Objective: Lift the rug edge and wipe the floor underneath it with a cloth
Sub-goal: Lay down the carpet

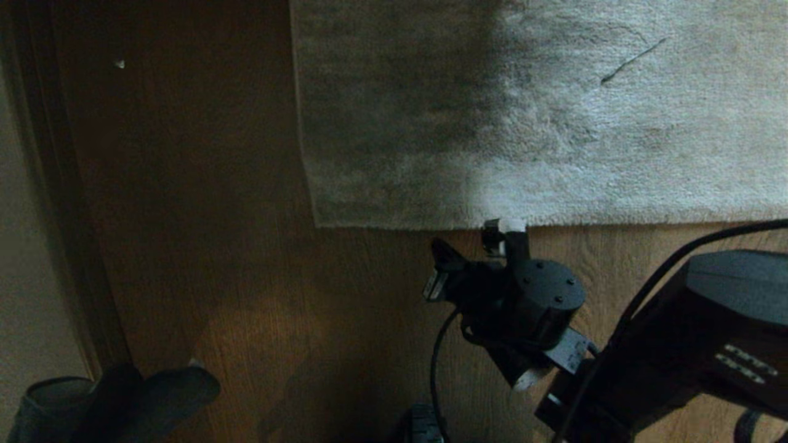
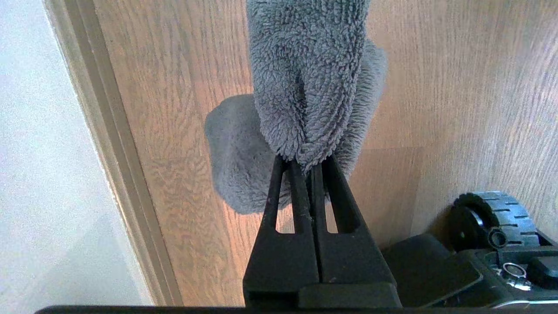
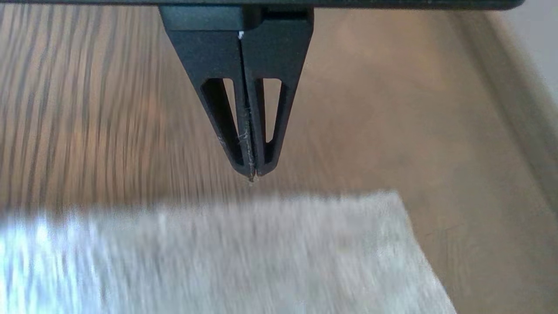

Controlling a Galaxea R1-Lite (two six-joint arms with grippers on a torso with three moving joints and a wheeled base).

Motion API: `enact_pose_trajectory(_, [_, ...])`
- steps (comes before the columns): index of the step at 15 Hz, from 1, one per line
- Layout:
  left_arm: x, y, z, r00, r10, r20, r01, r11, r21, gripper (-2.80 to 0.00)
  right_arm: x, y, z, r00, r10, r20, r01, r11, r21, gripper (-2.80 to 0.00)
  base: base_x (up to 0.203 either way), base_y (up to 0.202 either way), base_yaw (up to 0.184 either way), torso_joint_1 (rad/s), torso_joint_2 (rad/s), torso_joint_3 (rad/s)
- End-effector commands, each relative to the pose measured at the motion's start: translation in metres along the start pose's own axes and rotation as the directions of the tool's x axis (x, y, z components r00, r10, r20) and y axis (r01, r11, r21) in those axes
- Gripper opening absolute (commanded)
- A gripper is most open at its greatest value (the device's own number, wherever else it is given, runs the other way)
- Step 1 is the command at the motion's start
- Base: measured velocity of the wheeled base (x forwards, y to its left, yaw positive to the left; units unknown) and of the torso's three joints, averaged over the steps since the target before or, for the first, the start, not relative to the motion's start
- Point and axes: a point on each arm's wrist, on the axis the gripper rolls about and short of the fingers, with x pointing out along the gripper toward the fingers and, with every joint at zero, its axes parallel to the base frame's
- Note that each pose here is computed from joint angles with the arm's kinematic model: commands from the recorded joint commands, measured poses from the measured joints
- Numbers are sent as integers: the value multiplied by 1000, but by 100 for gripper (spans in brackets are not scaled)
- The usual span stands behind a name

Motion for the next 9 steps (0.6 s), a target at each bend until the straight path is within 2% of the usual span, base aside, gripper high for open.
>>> enact_pose_trajectory(1, [0, 0, 0, 1000, 0, 0, 0, 1000, 0, -280, 10, 3, 8, 997, 9, 75, -7, 1000, -30, -280, 0, 0, 0, 0, 0, 0])
enact_pose_trajectory(5, [0, 0, 0, 1000, 0, 0, 0, 1000, 0, -280, 17, 8, 17, 992, 23, 121, -3, 986, -167, -280, 0, 0, 0, 0, 0, 0])
enact_pose_trajectory(9, [0, 0, 0, 1000, 0, 0, 0, 1000, 0, -280, 34, 10, -6, 993, 22, 113, -1, 984, -176, -280, 0, 0, 0, 0, 0, 0])
